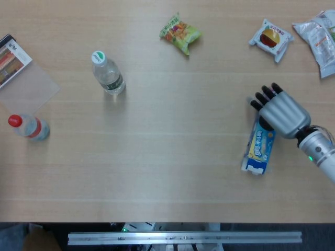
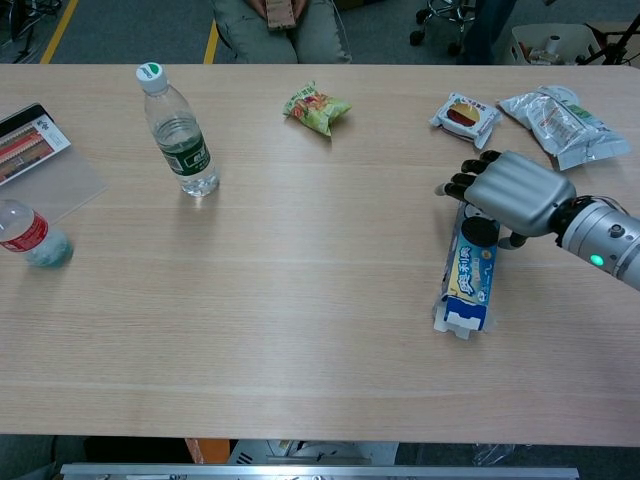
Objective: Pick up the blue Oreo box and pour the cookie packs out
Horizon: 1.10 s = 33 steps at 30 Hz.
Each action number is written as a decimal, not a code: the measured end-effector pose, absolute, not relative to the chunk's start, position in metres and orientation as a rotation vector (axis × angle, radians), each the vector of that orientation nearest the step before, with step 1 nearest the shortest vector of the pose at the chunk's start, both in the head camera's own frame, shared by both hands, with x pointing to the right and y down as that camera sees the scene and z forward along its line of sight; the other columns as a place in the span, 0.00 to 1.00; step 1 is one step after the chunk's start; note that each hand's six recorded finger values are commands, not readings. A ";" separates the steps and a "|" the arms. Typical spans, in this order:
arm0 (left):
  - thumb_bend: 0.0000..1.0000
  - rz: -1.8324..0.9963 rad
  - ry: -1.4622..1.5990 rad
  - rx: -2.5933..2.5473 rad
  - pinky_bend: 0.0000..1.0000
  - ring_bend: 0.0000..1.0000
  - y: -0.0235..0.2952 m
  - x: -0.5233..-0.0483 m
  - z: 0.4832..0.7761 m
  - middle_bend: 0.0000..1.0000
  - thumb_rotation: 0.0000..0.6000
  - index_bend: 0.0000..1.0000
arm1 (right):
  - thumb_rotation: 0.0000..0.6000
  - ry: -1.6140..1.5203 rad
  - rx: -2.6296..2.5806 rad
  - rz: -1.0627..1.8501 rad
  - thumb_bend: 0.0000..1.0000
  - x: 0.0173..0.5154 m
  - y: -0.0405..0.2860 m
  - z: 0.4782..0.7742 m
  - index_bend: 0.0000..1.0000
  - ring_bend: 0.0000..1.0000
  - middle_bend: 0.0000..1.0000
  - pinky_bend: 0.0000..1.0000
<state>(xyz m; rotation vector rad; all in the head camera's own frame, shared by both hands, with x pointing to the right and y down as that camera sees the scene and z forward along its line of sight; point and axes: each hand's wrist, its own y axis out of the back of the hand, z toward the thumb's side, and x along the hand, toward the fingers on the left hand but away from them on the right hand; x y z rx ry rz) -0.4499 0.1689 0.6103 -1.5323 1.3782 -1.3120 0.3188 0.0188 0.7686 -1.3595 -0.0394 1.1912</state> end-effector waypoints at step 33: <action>0.26 -1.313 1.384 -1.543 0.07 0.10 0.169 -0.453 0.615 0.13 1.00 0.16 | 1.00 -0.093 -1.197 1.128 0.10 0.281 -0.036 0.731 0.66 0.50 0.56 0.51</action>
